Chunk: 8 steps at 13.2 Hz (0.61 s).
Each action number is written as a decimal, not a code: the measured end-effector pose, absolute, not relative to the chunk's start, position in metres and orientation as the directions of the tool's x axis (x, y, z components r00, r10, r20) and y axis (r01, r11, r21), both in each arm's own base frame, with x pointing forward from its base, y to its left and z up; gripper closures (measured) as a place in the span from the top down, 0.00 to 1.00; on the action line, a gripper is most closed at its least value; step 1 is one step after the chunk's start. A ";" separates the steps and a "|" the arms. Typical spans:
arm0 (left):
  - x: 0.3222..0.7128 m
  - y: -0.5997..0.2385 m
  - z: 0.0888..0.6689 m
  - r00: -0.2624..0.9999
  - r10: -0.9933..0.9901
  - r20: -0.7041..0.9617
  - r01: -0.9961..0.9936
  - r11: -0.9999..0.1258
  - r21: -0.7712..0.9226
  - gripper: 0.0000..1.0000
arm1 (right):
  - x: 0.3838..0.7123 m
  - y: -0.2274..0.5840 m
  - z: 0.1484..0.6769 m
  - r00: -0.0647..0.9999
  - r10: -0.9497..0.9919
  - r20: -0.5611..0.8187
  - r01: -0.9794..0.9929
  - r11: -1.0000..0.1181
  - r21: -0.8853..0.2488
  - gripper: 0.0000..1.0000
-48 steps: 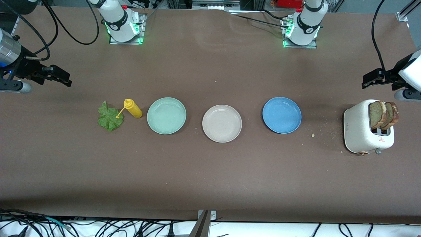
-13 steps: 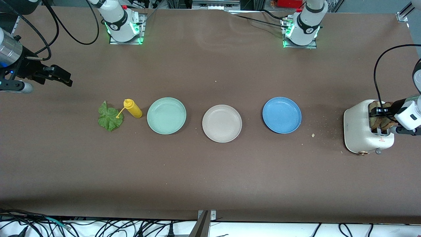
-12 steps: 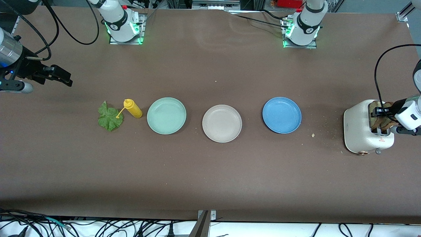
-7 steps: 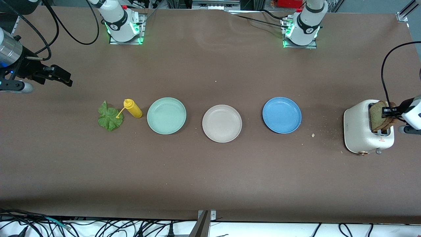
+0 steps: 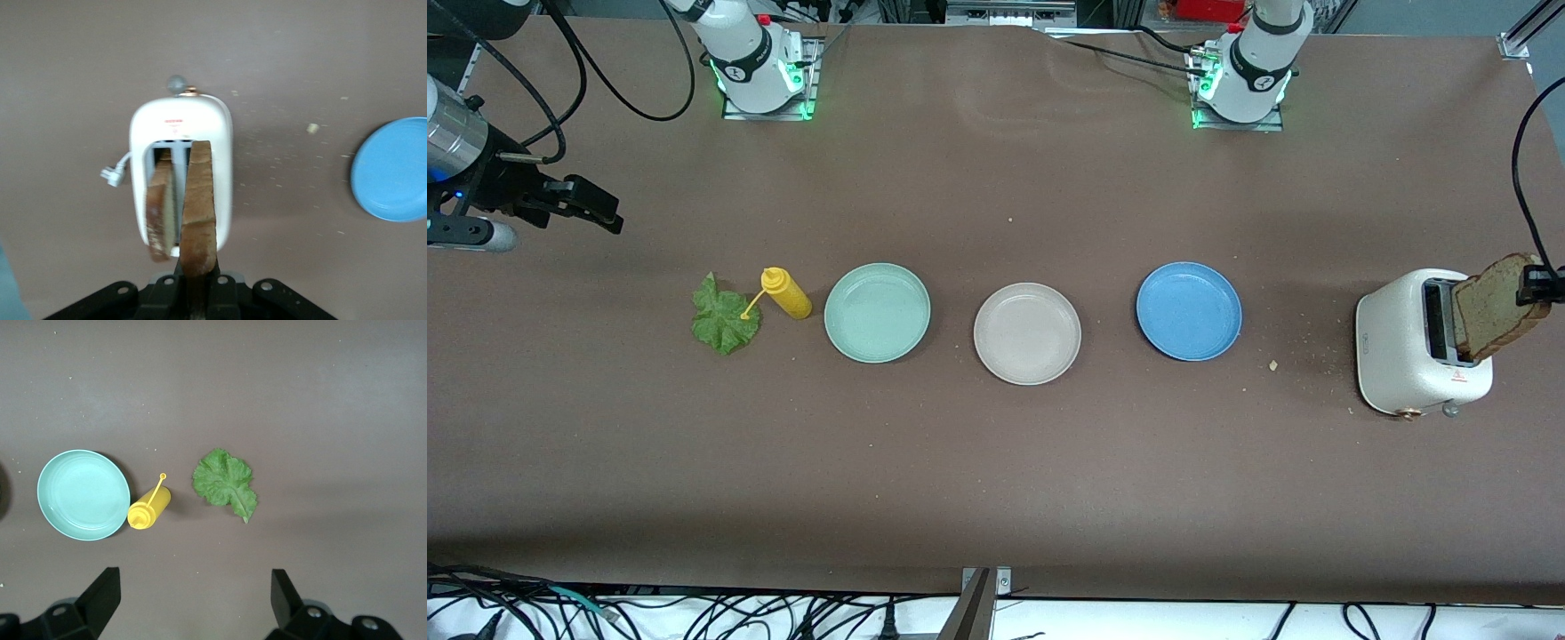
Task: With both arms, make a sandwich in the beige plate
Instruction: 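Grasp the toast slice with the left gripper and lift it out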
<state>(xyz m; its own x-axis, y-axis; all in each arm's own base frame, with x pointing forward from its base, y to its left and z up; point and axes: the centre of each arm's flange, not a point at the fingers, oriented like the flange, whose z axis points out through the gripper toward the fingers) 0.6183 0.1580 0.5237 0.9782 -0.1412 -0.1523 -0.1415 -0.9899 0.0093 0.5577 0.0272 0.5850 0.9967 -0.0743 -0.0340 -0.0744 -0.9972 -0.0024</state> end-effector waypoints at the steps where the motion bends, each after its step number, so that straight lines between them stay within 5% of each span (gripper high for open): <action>1: 0.619 0.144 0.528 0.978 -0.153 -0.144 -0.144 -0.987 0.072 0.09 | 0.558 0.027 0.585 0.997 -0.074 -0.034 -0.074 -0.997 -0.002 1.00; 8: 0.643 -0.020 0.488 0.963 -0.162 -0.213 -0.064 -0.913 0.403 0.09 | 0.558 0.027 0.585 0.997 -0.074 -0.034 -0.074 -0.997 -0.002 1.00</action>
<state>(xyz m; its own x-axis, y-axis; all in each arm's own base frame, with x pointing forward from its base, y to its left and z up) 0.6428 -0.0197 0.4882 0.9634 -0.1623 -0.2134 -0.0645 -0.9129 0.4030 0.5577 0.0274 0.5849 0.9967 -0.0738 -0.0343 -0.0739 -0.9973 -0.0024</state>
